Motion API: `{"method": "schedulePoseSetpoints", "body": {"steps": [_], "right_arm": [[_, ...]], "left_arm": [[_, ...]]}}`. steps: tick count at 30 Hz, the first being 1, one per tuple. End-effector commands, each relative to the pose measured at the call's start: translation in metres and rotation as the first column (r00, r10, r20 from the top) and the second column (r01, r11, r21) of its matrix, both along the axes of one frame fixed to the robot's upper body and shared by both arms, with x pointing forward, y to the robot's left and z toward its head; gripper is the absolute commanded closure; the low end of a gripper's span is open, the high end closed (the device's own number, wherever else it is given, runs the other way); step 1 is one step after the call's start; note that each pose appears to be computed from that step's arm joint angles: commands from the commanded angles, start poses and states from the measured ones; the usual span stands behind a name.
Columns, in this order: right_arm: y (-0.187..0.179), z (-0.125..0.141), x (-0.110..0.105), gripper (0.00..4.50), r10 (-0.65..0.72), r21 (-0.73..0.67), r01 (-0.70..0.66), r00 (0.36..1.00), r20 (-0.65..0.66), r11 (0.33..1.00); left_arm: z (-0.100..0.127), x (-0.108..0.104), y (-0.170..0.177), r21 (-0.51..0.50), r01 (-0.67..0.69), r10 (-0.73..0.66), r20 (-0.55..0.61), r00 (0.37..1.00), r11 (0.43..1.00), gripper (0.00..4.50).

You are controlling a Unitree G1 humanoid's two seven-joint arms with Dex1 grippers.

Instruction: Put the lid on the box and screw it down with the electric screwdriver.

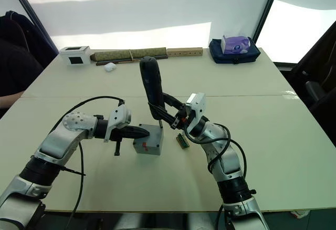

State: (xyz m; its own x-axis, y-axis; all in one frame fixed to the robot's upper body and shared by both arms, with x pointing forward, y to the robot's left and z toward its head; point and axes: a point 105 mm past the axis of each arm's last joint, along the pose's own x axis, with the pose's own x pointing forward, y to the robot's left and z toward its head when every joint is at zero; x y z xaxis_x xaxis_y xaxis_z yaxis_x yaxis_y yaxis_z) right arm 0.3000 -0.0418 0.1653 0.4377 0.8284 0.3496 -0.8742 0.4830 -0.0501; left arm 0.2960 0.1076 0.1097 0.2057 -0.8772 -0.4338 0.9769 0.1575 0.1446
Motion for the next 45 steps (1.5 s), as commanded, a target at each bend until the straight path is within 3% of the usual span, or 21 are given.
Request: {"method": "schedulePoseSetpoints", "body": {"steps": [1, 9, 12, 18, 22, 28, 30, 35, 39, 45], "right_arm": [[-0.004, -0.051, 0.002, 2.87, -0.023, -0.107, 0.002, 0.980, -0.197, 0.994], [-0.004, -0.044, 0.001, 2.87, -0.023, -0.099, 0.005, 0.984, -0.176, 0.995], [-0.006, -0.003, -0.003, 2.87, -0.017, -0.012, 0.016, 0.997, -0.075, 1.000], [-0.011, 0.044, -0.013, 2.87, 0.005, 0.079, -0.005, 1.000, 0.001, 0.997], [-0.017, 0.092, -0.022, 2.87, 0.001, 0.155, -0.015, 0.996, 0.087, 0.988], [-0.034, 0.158, -0.029, 2.87, -0.029, 0.326, -0.017, 0.990, 0.135, 0.945], [-0.041, 0.167, -0.027, 2.87, -0.035, 0.341, -0.004, 0.994, 0.108, 0.940], [-0.064, 0.160, -0.005, 2.87, -0.198, 0.232, 0.203, 0.979, -0.046, 0.951], [-0.087, 0.126, 0.014, 2.87, -0.399, -0.128, 0.382, 0.906, -0.144, 0.915], [-0.115, 0.104, 0.006, 2.87, -0.459, -0.411, 0.317, 0.831, -0.314, 0.855]], "left_arm": [[-0.024, -0.002, 0.005, 0.070, -0.017, 0.021, -0.059, 0.998, 0.997, 4.50], [-0.023, -0.004, 0.004, 0.062, -0.014, 0.018, -0.058, 0.998, 0.998, 4.50], [-0.014, -0.006, 0.000, 0.028, -0.009, 0.010, -0.049, 0.999, 1.000, 4.50], [-0.006, -0.010, -0.004, -0.004, 0.000, 0.000, -0.034, 0.999, 1.000, 4.50], [0.004, -0.016, -0.010, -0.040, 0.026, -0.026, -0.013, 1.000, 0.999, 4.50], [0.020, -0.019, -0.019, -0.096, 0.038, -0.035, 0.033, 0.999, 0.995, 4.50], [0.027, -0.019, -0.021, -0.110, 0.042, -0.036, 0.059, 0.998, 0.993, 4.50], [0.052, -0.023, -0.022, -0.161, 0.054, -0.036, 0.111, 0.993, 0.985, 4.50], [0.077, -0.027, -0.021, -0.203, 0.075, -0.043, 0.156, 0.987, 0.976, 4.50], [0.105, -0.032, -0.018, -0.213, 0.111, -0.060, 0.234, 0.970, 0.971, 4.50]]}}
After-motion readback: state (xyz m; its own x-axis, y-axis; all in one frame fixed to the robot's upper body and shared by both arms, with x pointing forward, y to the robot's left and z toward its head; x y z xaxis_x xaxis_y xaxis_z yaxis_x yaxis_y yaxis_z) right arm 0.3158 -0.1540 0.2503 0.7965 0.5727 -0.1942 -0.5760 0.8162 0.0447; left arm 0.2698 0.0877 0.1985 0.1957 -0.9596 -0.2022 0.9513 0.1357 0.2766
